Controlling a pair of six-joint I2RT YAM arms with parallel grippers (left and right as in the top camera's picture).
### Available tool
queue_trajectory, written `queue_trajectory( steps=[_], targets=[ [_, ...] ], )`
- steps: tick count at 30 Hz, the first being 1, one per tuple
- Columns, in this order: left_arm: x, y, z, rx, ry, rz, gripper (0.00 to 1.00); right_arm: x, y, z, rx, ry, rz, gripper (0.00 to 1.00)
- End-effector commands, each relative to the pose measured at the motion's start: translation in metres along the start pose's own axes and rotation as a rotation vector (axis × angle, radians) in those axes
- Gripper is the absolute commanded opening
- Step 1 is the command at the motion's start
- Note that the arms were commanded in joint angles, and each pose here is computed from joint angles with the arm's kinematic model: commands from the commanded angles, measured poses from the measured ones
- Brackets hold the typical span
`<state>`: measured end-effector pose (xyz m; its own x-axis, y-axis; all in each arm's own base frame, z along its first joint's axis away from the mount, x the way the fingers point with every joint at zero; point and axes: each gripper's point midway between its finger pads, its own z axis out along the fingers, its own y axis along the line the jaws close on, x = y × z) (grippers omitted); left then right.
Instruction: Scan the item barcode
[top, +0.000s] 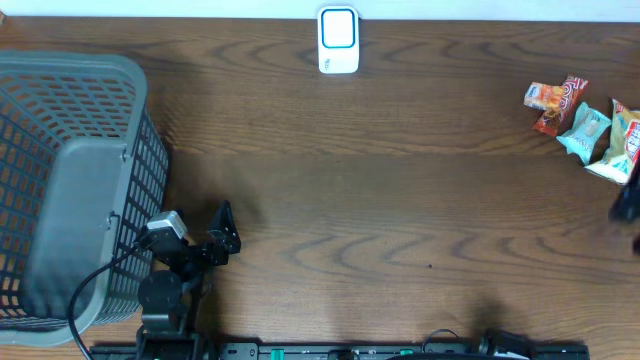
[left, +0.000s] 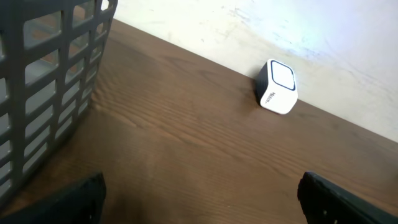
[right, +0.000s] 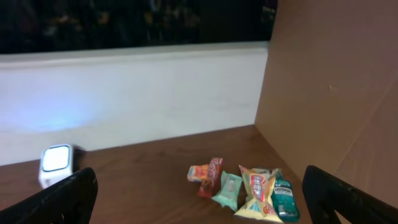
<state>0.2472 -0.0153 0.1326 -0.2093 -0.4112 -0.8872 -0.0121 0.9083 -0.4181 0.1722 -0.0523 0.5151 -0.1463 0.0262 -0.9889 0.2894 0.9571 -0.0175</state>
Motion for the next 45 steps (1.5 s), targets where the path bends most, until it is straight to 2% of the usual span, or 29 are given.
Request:
queue_trajectory(
  steps=[1, 5, 8, 12, 18, 21, 28, 37, 45],
  targets=[
    [0.015, 0.006, 0.001, -0.016, 0.046, -0.012, 0.98, 0.002, 0.000, -0.041, -0.007, -0.058, -0.002, 0.99],
    [0.015, 0.006, 0.001, -0.016, 0.046, -0.012, 0.98, 0.013, 0.003, -0.083, -0.052, -0.103, -0.005, 0.99],
    [0.015, 0.006, 0.001, -0.016, 0.046, -0.012, 0.98, 0.039, 0.005, -0.125, -0.137, -0.115, -0.012, 0.99],
    [0.015, 0.006, 0.001, -0.016, 0.046, -0.012, 0.98, 0.057, -0.004, -0.180, -0.231, -0.229, -0.005, 0.99],
    [0.015, 0.006, 0.001, -0.016, 0.046, -0.012, 0.98, 0.074, -0.021, -0.224, -0.282, -0.357, 0.016, 0.99],
    [0.015, 0.006, 0.001, -0.016, 0.046, -0.012, 0.98, 0.085, -0.024, -0.230, -0.290, -0.376, 0.019, 0.99],
    [0.015, 0.006, 0.001, -0.016, 0.046, -0.012, 0.98, 0.103, -0.014, -0.195, -0.292, -0.369, 0.019, 0.99],
    [0.015, 0.006, 0.001, -0.016, 0.046, -0.012, 0.98, 0.115, 0.022, -0.095, -0.329, -0.357, 0.018, 0.99],
    [0.015, 0.006, 0.001, -0.016, 0.046, -0.012, 0.98, 0.154, 0.053, -0.002, -0.312, -0.370, 0.022, 0.99]
  ],
)
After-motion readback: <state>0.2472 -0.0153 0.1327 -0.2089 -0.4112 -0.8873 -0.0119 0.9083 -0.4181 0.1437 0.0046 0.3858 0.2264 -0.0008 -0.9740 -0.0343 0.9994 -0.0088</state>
